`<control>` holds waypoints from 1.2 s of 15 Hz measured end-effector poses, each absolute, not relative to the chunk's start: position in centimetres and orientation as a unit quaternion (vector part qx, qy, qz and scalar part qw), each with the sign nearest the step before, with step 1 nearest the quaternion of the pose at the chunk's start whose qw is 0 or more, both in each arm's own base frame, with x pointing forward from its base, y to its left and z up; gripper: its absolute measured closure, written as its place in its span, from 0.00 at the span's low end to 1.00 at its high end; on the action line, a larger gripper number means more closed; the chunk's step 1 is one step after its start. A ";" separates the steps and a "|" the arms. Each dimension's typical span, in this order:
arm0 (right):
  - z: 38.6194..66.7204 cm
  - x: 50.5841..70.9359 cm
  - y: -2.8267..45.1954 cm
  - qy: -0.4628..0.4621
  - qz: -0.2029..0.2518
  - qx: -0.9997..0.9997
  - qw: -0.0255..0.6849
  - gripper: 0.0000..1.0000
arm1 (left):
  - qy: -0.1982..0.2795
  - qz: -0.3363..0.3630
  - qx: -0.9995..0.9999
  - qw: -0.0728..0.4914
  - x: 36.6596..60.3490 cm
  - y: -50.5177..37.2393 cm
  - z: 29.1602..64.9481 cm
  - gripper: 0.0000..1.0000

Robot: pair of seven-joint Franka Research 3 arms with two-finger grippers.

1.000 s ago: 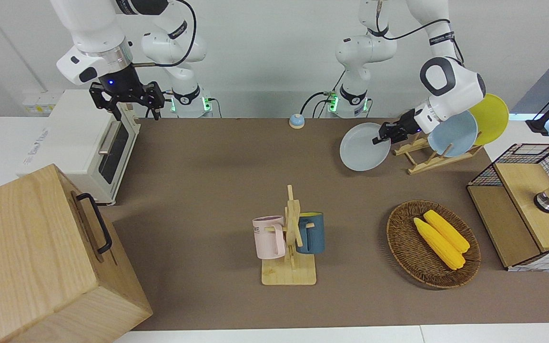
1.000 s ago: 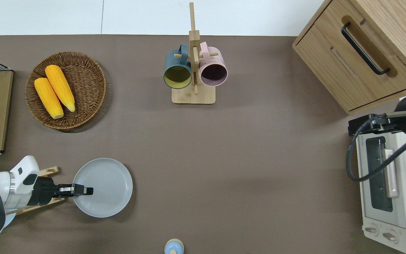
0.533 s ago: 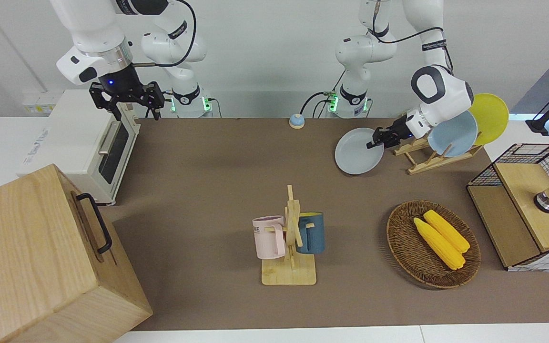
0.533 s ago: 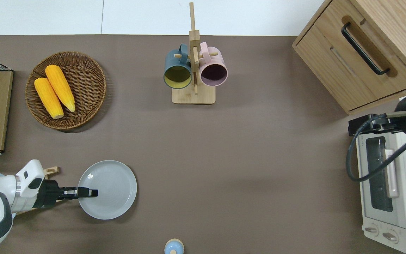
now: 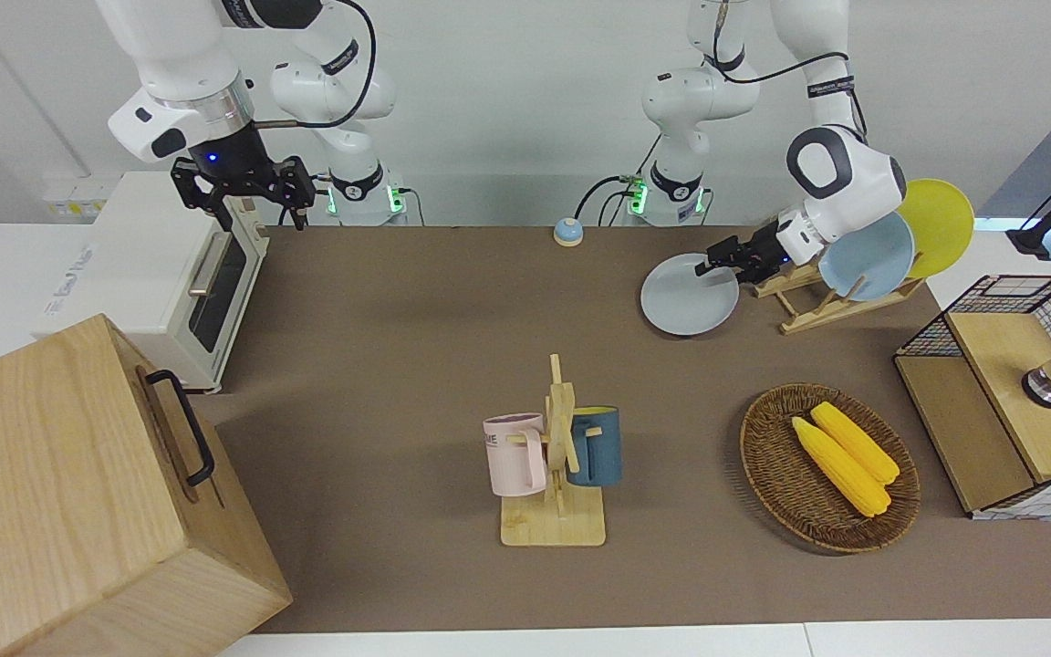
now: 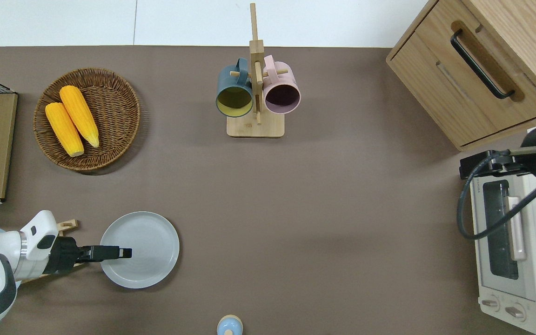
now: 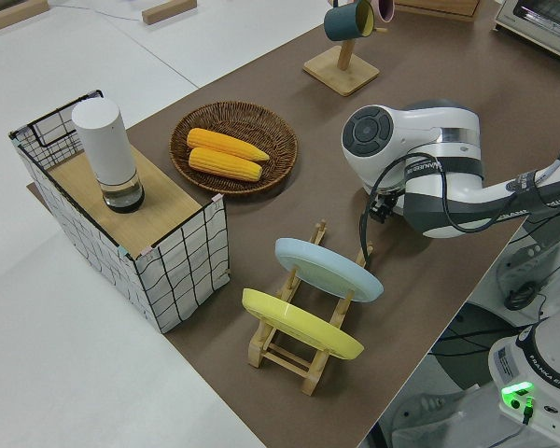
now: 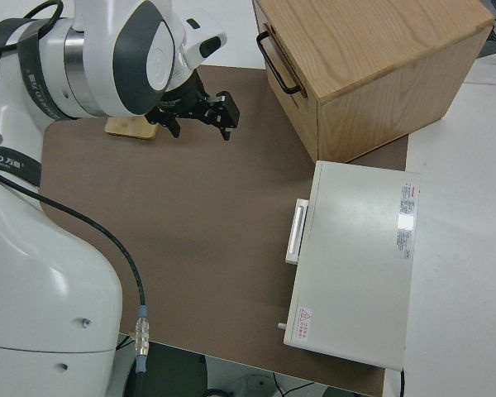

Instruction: Pick gray plate from low plate rack and place it on table with left arm

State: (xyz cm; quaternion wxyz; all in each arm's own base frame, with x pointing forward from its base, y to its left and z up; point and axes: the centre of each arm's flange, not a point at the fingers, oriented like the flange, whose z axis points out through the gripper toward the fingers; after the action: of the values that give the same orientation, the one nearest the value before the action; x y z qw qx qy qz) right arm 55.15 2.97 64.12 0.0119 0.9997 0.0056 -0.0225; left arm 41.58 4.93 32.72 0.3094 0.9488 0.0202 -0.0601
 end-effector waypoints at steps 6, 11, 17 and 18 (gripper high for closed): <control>64.1 55.1 3.0 0.006 -0.022 1.000 0.012 0.01 | 0.009 -0.039 0.953 0.299 42.6 5.1 34.6 0.00; 64.1 55.1 3.0 0.006 -0.022 1.000 0.012 0.01 | 0.001 -0.031 0.970 0.242 45.3 3.5 38.9 0.00; 64.1 55.1 3.0 0.006 -0.022 1.000 0.012 0.01 | 0.017 -0.045 0.986 0.161 47.8 1.3 46.2 0.00; 64.1 55.1 3.0 0.006 -0.022 1.000 0.012 0.01 | 0.020 -0.045 0.988 0.147 48.1 0.8 47.9 0.00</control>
State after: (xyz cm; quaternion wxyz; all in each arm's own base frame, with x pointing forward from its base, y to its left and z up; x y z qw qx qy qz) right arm 55.15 2.97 64.12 0.0119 0.9997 0.0056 -0.0225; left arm 48.12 0.84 47.90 0.1468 0.9879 0.0201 -0.0453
